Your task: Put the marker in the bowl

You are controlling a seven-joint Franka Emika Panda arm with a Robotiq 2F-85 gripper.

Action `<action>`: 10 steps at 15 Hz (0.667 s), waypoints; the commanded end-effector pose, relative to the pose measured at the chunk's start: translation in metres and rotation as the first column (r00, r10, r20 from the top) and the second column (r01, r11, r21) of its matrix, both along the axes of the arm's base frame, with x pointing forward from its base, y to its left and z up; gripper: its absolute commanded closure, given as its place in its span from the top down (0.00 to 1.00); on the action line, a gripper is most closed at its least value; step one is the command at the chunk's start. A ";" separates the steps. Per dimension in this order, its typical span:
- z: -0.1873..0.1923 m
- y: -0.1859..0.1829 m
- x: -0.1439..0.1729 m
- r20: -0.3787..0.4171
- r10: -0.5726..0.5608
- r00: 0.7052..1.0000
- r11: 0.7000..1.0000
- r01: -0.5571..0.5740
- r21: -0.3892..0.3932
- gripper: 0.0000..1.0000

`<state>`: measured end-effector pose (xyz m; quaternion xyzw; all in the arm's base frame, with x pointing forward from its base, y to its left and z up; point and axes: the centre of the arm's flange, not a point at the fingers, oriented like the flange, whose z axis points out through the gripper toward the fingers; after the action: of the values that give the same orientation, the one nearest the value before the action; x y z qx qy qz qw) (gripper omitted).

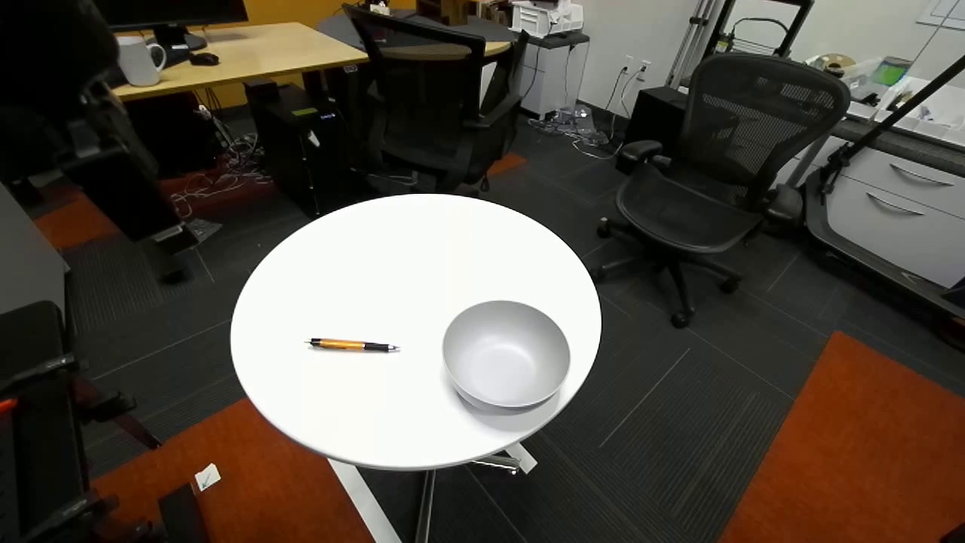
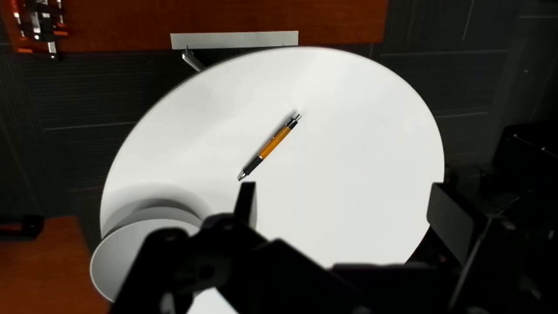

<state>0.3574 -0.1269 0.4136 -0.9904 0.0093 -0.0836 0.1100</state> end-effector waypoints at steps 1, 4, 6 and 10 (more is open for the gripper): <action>-0.037 0.021 0.019 -0.016 -0.134 0.991 0.991 0.134 0.009 1.00; -0.068 0.034 0.033 -0.032 -0.268 0.963 0.963 0.268 -0.019 1.00; -0.087 0.038 0.045 -0.029 -0.356 0.934 0.934 0.355 -0.039 1.00; -0.122 0.034 0.065 -0.040 -0.481 0.876 0.876 0.479 -0.055 1.00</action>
<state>0.4007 -0.0885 0.3159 -0.9721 0.2078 -0.0848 0.0678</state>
